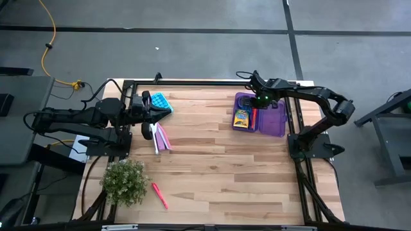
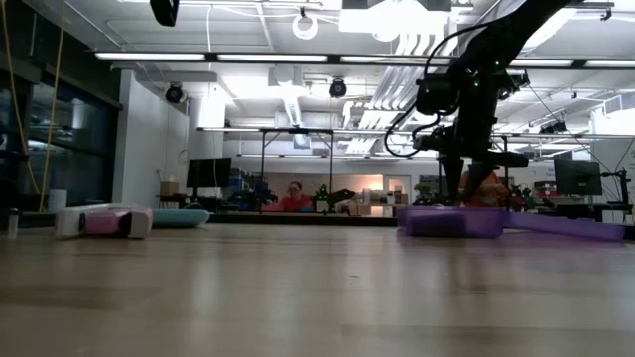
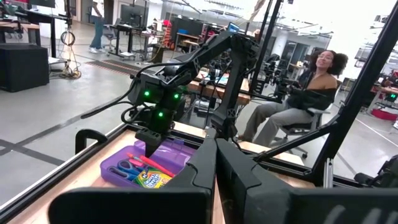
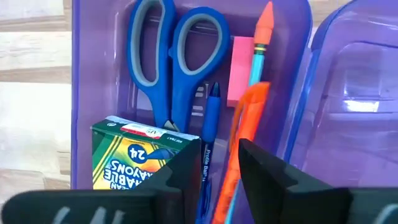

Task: Pack school essentials
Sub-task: Put the pink pen into the violet supply box

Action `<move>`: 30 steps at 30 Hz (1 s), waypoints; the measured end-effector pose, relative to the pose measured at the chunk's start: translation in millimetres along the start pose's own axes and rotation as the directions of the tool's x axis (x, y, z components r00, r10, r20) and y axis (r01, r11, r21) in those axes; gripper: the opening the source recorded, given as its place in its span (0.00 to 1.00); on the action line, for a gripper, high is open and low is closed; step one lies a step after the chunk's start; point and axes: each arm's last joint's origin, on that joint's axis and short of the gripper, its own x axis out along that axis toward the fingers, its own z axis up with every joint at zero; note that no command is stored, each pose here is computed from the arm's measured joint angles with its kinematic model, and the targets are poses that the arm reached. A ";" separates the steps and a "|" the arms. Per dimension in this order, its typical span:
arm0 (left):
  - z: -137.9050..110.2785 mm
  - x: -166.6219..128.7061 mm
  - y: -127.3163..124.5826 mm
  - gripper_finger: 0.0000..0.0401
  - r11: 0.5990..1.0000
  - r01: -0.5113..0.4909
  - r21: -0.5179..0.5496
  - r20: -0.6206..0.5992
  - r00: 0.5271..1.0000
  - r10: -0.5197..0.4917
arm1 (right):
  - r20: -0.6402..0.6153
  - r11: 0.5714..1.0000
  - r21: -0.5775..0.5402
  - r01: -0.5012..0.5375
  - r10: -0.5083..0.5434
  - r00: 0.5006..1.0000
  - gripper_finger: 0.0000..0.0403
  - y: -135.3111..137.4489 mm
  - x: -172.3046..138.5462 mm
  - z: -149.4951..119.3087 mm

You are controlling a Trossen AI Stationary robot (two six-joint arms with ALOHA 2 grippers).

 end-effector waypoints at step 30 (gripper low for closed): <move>-0.1 0.0 -0.5 0.00 0.999 0.018 -0.026 -0.004 1.000 -0.019 | 0.120 0.143 -0.956 -0.255 0.987 0.104 0.28 -8.8 -140.3 -146.2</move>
